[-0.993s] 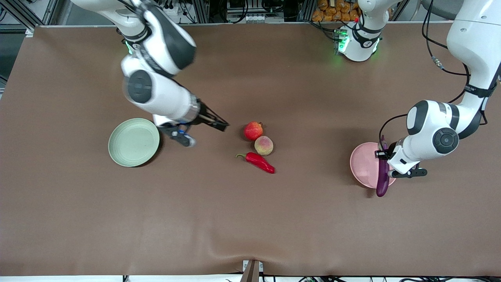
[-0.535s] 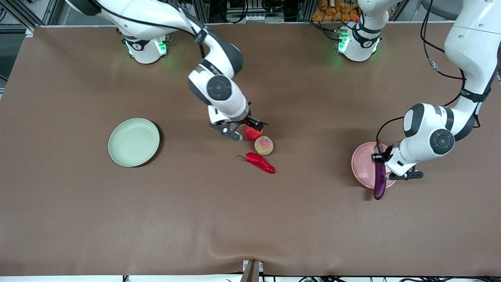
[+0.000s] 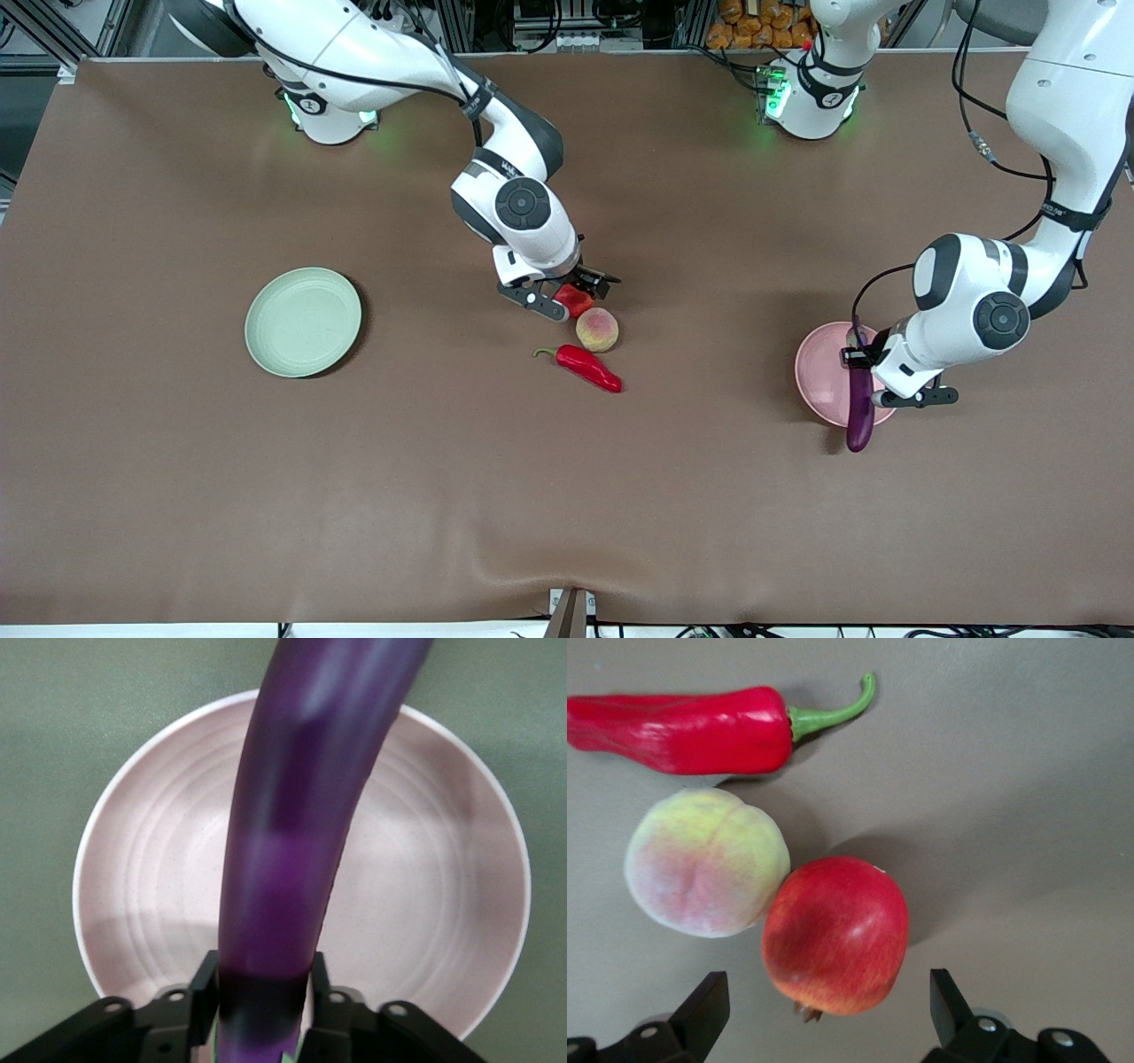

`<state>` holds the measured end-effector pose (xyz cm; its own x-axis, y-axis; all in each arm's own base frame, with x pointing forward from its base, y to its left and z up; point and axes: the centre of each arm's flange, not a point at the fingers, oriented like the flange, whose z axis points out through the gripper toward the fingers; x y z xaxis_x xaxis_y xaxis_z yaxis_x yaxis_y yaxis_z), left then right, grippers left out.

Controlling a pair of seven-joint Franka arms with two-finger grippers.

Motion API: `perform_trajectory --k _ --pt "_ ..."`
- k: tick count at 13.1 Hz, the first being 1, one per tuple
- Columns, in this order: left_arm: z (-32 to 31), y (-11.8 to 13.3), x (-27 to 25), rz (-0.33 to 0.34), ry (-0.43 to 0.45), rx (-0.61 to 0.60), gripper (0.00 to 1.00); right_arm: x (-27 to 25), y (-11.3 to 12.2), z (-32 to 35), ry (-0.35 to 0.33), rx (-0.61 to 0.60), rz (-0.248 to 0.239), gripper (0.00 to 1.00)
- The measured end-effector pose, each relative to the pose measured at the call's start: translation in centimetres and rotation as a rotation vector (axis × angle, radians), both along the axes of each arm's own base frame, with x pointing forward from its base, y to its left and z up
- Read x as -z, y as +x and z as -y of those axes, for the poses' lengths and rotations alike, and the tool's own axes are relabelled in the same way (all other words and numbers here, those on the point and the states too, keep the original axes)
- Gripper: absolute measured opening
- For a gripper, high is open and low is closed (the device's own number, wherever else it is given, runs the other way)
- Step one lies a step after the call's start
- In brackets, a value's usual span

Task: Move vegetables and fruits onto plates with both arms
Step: 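Lower the eggplant onto the pink plate while the right gripper grasps the apple, then carry the apple to the green plate while the left gripper grasps the chili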

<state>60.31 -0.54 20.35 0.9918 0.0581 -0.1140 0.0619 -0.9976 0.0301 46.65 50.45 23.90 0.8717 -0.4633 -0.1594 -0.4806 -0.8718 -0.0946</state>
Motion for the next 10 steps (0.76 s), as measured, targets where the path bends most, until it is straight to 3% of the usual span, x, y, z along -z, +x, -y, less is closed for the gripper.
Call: perform_trajectory --k 5,9,10 --pt "-0.1 0.3 -0.3 0.009 0.0 -0.005 0.99 1.7 -0.7 -0.7 -0.007 -0.012 0.017 1.0" --pt "0.2 1.2 -2.4 0.048 0.005 -0.011 1.0 3.0 -0.7 -0.9 -0.011 -0.014 0.038 0.96" --pt "0.8 1.4 -3.5 0.063 -0.003 -0.031 1.0 3.0 -0.6 -0.8 -0.013 -0.014 0.043 0.86"
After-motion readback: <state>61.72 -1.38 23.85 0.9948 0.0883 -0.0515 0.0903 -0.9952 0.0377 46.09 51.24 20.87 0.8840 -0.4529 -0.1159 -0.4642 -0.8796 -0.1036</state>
